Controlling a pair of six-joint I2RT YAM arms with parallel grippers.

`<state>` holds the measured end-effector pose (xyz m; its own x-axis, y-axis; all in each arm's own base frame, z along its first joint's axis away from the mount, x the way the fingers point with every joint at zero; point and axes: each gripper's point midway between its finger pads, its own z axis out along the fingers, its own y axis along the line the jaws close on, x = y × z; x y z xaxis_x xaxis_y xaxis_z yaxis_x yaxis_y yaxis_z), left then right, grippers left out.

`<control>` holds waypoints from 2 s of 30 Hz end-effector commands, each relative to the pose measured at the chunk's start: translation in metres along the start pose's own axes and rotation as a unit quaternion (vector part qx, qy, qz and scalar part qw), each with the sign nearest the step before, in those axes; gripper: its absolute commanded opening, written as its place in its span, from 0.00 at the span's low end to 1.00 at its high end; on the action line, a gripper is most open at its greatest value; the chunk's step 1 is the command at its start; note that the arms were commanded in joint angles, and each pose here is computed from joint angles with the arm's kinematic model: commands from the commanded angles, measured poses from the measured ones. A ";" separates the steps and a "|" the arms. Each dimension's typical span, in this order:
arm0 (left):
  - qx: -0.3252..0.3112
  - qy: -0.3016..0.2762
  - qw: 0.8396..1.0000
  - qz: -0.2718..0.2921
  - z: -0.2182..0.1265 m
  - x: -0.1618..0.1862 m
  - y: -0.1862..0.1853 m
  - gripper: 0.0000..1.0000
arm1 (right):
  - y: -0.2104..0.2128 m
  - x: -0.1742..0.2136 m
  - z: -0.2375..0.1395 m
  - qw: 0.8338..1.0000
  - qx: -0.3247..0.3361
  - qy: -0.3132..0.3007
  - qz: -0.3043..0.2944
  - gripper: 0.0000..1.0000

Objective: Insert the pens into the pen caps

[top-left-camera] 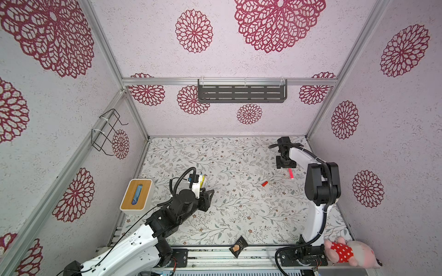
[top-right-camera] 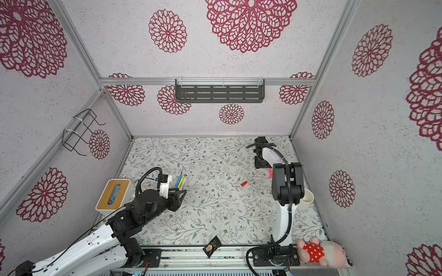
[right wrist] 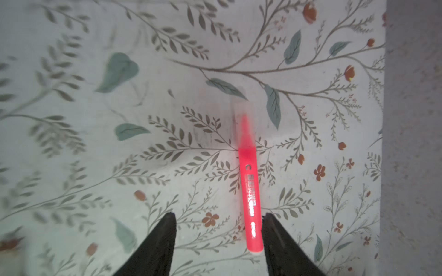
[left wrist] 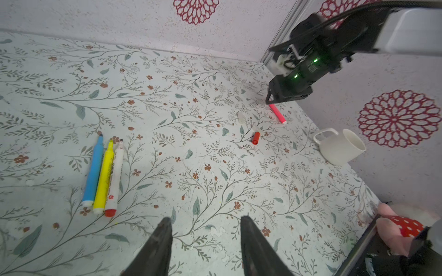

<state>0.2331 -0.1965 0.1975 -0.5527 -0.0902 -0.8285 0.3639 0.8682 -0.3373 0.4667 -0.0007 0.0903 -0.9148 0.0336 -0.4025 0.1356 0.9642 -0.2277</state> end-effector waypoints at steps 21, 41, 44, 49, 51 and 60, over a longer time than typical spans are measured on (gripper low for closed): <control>-0.120 0.125 0.984 -0.030 0.052 0.013 0.042 0.48 | -0.016 0.015 -0.106 0.978 -0.138 -0.110 0.110 0.64; -0.181 0.208 0.959 -0.071 0.106 0.027 0.103 0.46 | 0.034 0.057 -0.150 0.939 -0.296 -0.148 0.095 0.63; -0.190 0.224 0.953 -0.070 0.114 0.031 0.111 0.46 | 0.035 0.063 -0.152 0.937 -0.300 -0.151 0.095 0.63; -0.199 0.255 0.944 -0.068 0.128 0.042 0.118 0.42 | 0.035 0.075 -0.151 0.934 -0.304 -0.160 0.101 0.63; -0.206 0.264 0.940 -0.068 0.133 0.046 0.120 0.41 | 0.035 0.079 -0.148 0.933 -0.306 -0.160 0.104 0.63; -0.215 0.281 0.933 -0.066 0.144 0.058 0.129 0.40 | 0.038 0.091 -0.144 0.931 -0.314 -0.153 0.106 0.63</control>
<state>0.3476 -0.1611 0.0409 -0.9227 -0.0462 -0.3829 -0.0029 0.9936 -0.1129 0.3309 0.0718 0.1522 -0.7705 0.2405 -0.5903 -0.0023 0.9250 0.3799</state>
